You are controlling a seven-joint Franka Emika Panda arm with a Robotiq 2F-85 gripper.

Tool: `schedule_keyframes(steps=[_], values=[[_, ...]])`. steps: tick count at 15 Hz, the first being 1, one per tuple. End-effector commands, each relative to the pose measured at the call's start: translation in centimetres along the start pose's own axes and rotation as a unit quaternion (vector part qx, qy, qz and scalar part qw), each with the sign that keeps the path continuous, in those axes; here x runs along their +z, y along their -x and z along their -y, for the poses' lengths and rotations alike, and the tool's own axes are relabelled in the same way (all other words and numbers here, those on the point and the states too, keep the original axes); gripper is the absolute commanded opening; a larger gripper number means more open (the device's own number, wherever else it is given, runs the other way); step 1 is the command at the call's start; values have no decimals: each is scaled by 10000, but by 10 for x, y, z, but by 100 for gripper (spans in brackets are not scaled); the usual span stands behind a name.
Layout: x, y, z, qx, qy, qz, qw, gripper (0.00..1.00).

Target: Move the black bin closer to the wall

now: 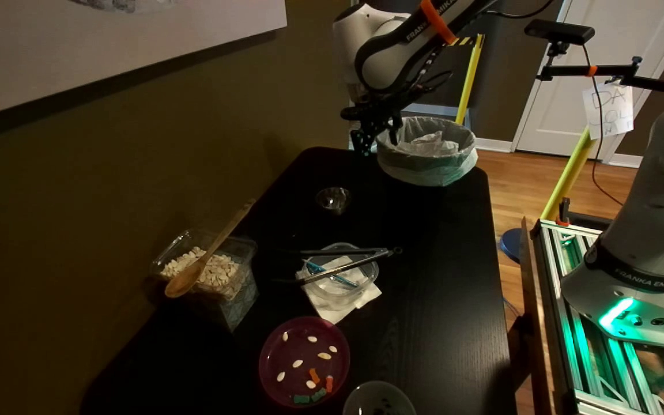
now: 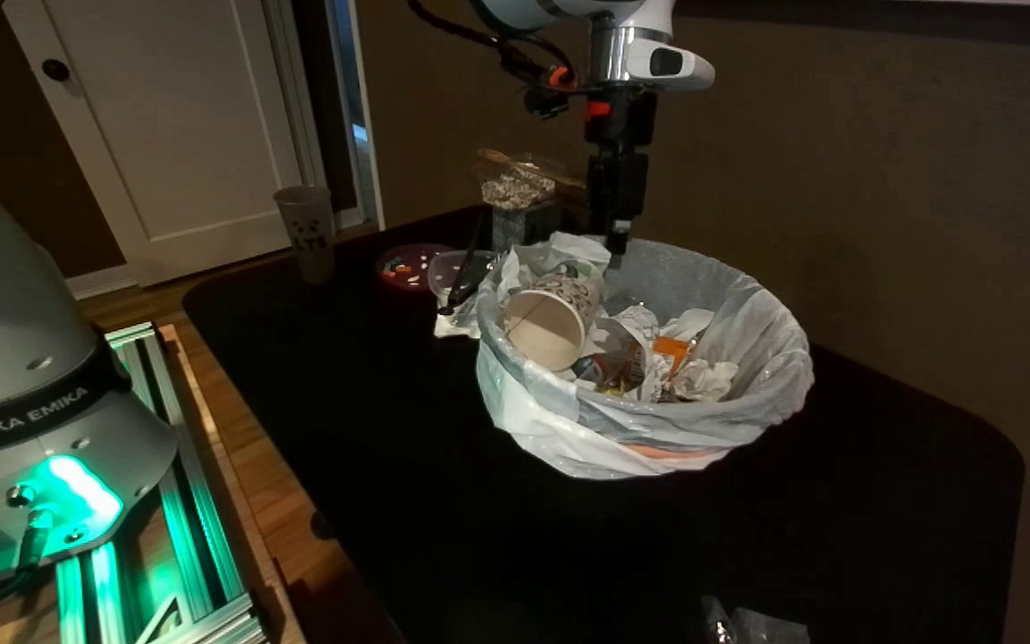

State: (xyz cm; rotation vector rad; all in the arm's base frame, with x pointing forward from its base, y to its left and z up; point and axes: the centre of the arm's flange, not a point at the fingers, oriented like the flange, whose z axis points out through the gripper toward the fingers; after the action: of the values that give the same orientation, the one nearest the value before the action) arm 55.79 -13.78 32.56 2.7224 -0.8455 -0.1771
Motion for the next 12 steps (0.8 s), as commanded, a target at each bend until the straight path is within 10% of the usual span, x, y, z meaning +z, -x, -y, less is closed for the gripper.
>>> schedule_keyframes(steps=[1,9,12], values=[[7,-17,-3,175,-108,215,9996,63],[18,-25,-12,429,-228,384,9981,0],[18,-23,-15,497,-237,410,9976,0]])
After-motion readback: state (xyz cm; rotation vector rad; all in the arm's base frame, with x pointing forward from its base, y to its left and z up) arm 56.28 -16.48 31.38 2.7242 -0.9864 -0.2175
